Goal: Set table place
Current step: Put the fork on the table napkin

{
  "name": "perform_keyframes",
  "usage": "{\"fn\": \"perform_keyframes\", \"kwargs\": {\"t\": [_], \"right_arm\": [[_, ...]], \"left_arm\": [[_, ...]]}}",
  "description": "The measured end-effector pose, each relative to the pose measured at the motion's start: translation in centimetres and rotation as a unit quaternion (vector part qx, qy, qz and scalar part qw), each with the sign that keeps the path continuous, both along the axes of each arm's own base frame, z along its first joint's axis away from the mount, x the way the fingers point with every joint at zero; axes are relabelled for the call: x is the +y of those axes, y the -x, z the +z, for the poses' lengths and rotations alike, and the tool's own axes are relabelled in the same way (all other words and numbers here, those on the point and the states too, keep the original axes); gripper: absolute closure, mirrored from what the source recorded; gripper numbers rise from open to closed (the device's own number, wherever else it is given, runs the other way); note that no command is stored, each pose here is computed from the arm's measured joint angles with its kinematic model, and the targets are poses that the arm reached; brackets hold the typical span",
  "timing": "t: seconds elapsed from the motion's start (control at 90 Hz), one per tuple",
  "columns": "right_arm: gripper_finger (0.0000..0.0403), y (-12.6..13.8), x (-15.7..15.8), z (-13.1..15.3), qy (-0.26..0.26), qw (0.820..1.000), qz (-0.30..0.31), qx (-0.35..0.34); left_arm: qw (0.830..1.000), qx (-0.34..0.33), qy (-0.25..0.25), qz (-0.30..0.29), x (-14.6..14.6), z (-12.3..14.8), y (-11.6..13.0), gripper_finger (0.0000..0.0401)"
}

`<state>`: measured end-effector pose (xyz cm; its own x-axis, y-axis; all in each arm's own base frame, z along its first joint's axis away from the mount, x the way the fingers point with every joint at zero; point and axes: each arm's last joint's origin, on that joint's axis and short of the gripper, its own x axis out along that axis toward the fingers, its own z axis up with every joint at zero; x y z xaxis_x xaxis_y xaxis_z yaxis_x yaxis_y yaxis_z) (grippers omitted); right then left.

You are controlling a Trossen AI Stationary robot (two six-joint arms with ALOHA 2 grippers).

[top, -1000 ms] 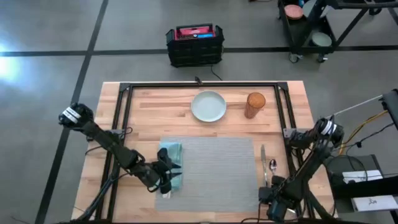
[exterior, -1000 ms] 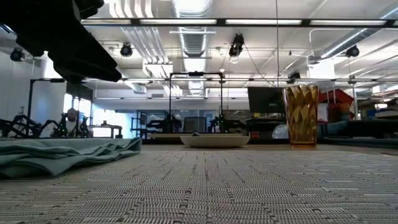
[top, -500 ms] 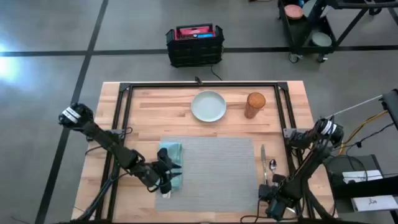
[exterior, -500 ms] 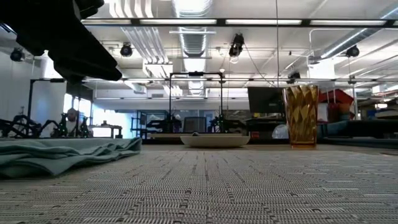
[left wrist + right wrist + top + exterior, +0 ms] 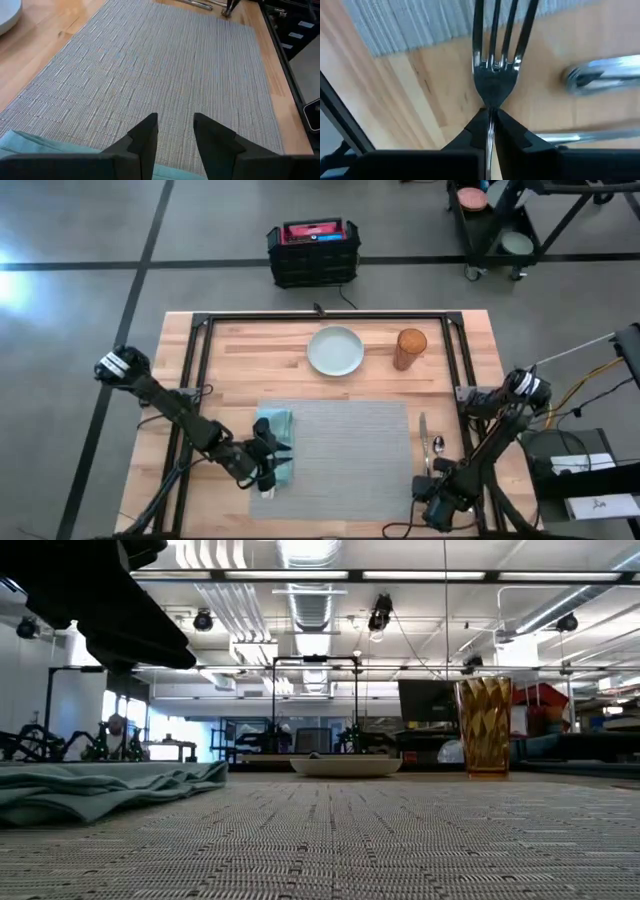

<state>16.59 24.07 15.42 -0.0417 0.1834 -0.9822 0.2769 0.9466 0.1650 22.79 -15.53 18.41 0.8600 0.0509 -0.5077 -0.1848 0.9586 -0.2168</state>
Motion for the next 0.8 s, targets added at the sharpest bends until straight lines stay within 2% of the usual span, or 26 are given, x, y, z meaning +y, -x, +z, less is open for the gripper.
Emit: {"fn": "perform_keyframes", "kwargs": {"t": [0.267,0.433,0.578,0.722,0.8], "right_arm": [[0.04,-1.7,-1.2,2.6,-0.038,0.999,-0.009,-0.034],[0.04,-4.2,-2.9,4.3,-0.026,0.994,-0.003,-0.107],[0.04,-7.3,-5.2,5.3,0.026,0.982,-0.019,-0.186],[0.04,-11.0,-7.2,6.0,0.018,0.962,-0.026,-0.271],[0.04,-12.9,-8.2,6.4,0.008,0.946,-0.026,-0.322]], "left_arm": [[1.0,-0.005,0.005,-0.001,0.0,0.1,-0.1,0.0288],[1.0,-0.007,0.007,-0.002,-0.1,0.4,0.0,0.0288],[1.0,0.012,-0.007,-0.002,-0.2,1.7,-0.2,0.0288],[0.998,0.057,-0.021,0.01,-0.2,3.5,-0.2,0.0288],[0.995,0.097,-0.011,0.023,-0.2,4.4,0.0,0.0288]]}}
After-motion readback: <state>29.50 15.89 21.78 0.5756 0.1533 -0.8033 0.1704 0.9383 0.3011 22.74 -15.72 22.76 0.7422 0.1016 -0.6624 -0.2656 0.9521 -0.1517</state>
